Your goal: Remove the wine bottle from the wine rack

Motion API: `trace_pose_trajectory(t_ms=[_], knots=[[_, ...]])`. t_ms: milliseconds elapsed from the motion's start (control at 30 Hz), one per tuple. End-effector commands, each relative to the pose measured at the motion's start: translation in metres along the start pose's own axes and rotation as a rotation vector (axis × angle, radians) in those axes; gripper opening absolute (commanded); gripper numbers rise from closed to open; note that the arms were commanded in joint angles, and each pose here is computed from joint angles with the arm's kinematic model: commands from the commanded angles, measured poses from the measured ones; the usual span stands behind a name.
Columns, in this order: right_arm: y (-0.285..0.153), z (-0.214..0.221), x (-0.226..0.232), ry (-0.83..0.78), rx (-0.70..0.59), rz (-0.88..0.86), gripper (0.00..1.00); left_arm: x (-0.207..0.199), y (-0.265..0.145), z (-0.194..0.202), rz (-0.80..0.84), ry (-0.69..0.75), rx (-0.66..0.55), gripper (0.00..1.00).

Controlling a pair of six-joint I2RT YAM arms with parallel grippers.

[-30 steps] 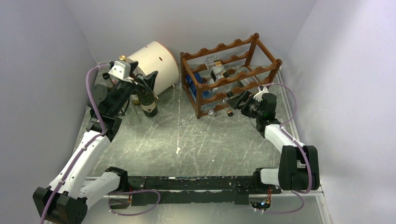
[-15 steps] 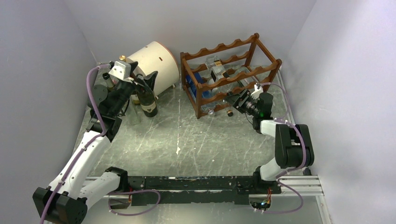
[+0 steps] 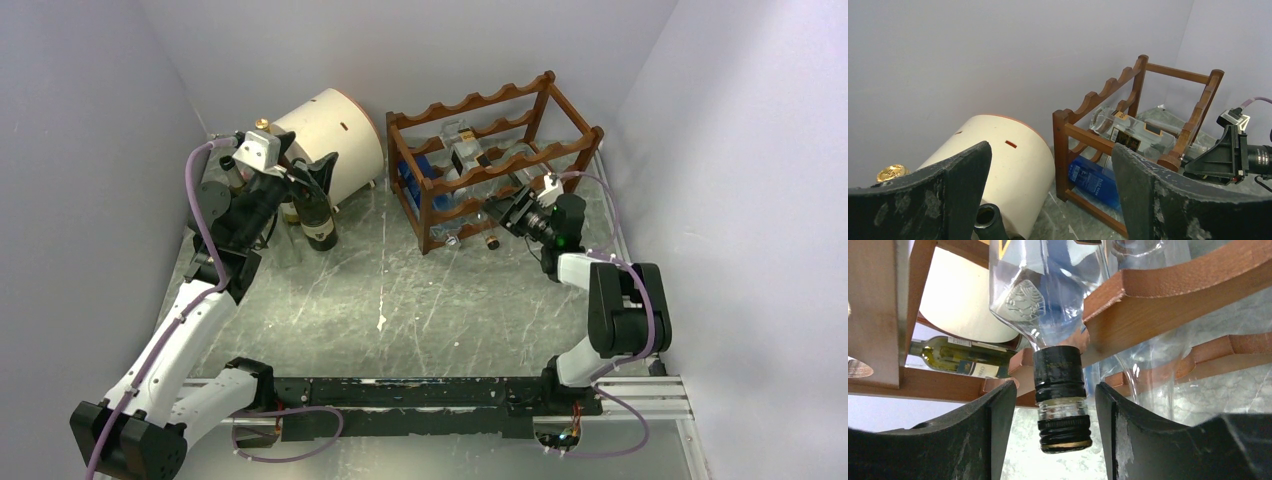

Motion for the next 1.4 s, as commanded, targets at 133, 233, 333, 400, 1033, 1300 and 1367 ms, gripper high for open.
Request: trace_pose_trajectory(t_ms=[133,233,333,400,1033,1300,1367], knots=[[0.002,-0.018,0.017,-0.042,-0.025,-0.048,0.6,-0.002,0.001,-0.007,0.005,0.0,-0.025,0.93],[0.004,-0.019,0.017,-0.03,-0.035,-0.058,0.6,-0.002,0.002,-0.005,0.008,0.0,-0.021,0.93],[0.008,-0.02,0.013,-0.018,-0.034,-0.057,0.6,-0.002,0.002,-0.004,0.004,0.0,-0.02,0.93],[0.009,-0.021,0.014,-0.01,-0.037,-0.068,0.55,-0.001,0.002,-0.004,0.004,0.001,-0.019,0.94],[-0.016,-0.019,0.029,-0.066,-0.075,-0.134,0.0,-0.003,0.003,-0.003,0.011,-0.005,-0.019,0.94],[-0.037,-0.013,0.052,-0.106,-0.13,-0.25,0.0,-0.004,0.004,-0.002,0.021,-0.014,-0.016,0.93],[-0.041,-0.011,0.051,-0.1,-0.138,-0.246,0.0,-0.004,0.003,-0.002,0.02,-0.013,-0.017,0.93]])
Point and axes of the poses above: each gripper's point midway between its finger pads, its own y axis out along the fingers, its own x axis along the line the jaws close on, z = x × y, the point moved 1 cm from there along -y, back along the fingers, and after that the axes turned 4 degrees about y, right-handed, at the moved point
